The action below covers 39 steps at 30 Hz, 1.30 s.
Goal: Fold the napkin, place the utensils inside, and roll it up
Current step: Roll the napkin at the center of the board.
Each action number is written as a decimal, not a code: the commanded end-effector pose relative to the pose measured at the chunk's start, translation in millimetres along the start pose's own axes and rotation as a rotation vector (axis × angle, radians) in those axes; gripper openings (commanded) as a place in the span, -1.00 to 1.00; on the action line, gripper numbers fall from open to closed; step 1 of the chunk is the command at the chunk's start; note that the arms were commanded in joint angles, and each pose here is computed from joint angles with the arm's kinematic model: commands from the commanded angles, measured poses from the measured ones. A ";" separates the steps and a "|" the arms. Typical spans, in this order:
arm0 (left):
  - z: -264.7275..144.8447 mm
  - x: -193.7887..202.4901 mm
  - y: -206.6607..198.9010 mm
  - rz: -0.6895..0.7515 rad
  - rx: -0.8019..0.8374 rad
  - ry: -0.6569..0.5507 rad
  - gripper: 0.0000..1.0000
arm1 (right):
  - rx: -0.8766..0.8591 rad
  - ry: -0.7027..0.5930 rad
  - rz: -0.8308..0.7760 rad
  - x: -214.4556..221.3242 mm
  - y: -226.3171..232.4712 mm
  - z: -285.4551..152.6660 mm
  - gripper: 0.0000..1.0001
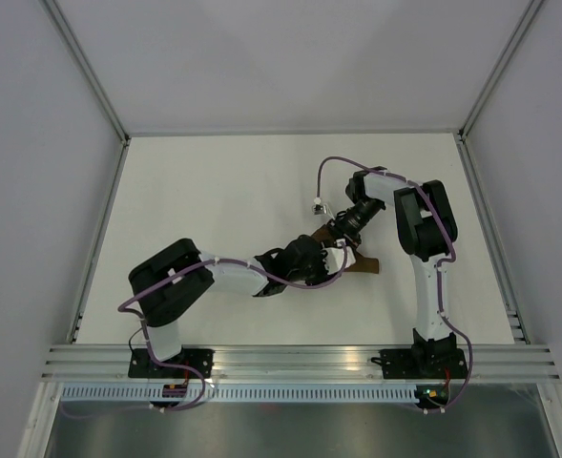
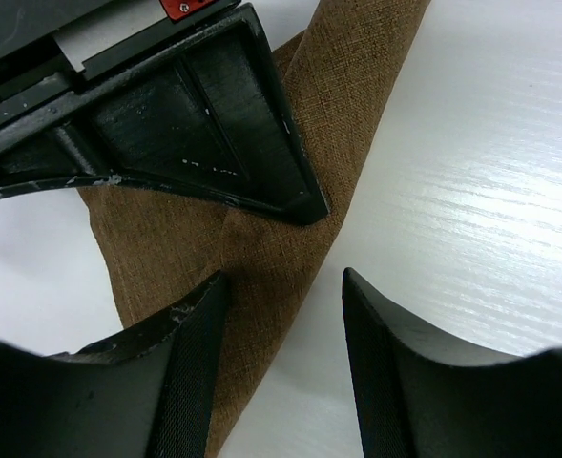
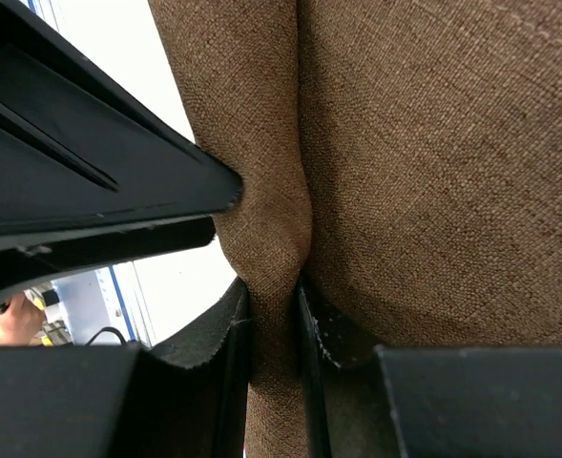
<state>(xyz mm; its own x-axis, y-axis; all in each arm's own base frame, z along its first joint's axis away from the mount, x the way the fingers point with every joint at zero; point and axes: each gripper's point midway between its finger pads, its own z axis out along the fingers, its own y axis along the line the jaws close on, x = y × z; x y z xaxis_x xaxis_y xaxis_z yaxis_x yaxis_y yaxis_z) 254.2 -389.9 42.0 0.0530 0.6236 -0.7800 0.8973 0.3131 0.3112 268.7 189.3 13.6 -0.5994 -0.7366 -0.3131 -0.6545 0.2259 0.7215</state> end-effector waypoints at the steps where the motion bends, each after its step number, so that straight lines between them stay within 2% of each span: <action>1: 9.8 -0.6 6.6 0.060 -0.016 0.007 0.12 | 0.099 0.060 -0.079 10.6 -44.1 7.5 -0.60; 8: 18.7 21.0 -10.0 0.030 0.072 0.062 -0.05 | 0.100 0.058 -0.076 9.4 -44.4 7.2 -0.60; 12: 22.7 37.5 -20.0 -0.023 0.156 0.115 -0.28 | 0.099 0.055 -0.078 8.3 -43.9 7.5 -0.60; 13: 23.2 38.1 -24.4 -0.033 0.185 0.116 -0.44 | 0.100 0.054 -0.077 8.4 -44.1 7.1 -0.56; 15: 23.1 46.7 -28.9 -0.067 0.224 0.148 -0.57 | 0.103 0.050 -0.082 7.1 -43.5 6.0 -0.50; 18: 23.5 55.7 -38.2 -0.112 0.303 0.186 -0.70 | 0.113 0.044 -0.089 4.4 -41.4 2.8 -0.24; 19: 23.1 56.8 -39.6 -0.124 0.318 0.193 -0.72 | 0.116 0.040 -0.091 3.3 -40.4 1.7 -0.08; 22: 21.0 61.4 -45.2 -0.172 0.389 0.212 -0.77 | 0.134 0.019 -0.106 -3.4 -35.5 -4.9 0.21; 25: 21.6 65.1 -42.7 -0.207 0.413 0.219 -0.80 | 0.173 -0.021 -0.124 -14.2 -29.5 -15.5 0.36; 31: 15.7 69.2 -44.5 -0.274 0.480 0.243 -0.81 | 0.348 -0.150 -0.157 -39.9 -26.4 -53.0 0.45; 39: 15.4 65.4 -42.7 -0.395 0.592 0.254 -0.81 | 0.585 -0.345 -0.197 -47.5 -8.7 -97.8 0.51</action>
<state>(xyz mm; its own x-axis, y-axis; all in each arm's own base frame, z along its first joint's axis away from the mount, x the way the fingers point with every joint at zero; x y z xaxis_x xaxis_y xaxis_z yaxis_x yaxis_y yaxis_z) 276.6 -413.0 31.9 -0.1210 0.5740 -0.8098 0.9917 0.1052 -0.0737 323.5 159.6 56.0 -0.5478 -0.6406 -0.5381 -0.8361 0.4412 0.3259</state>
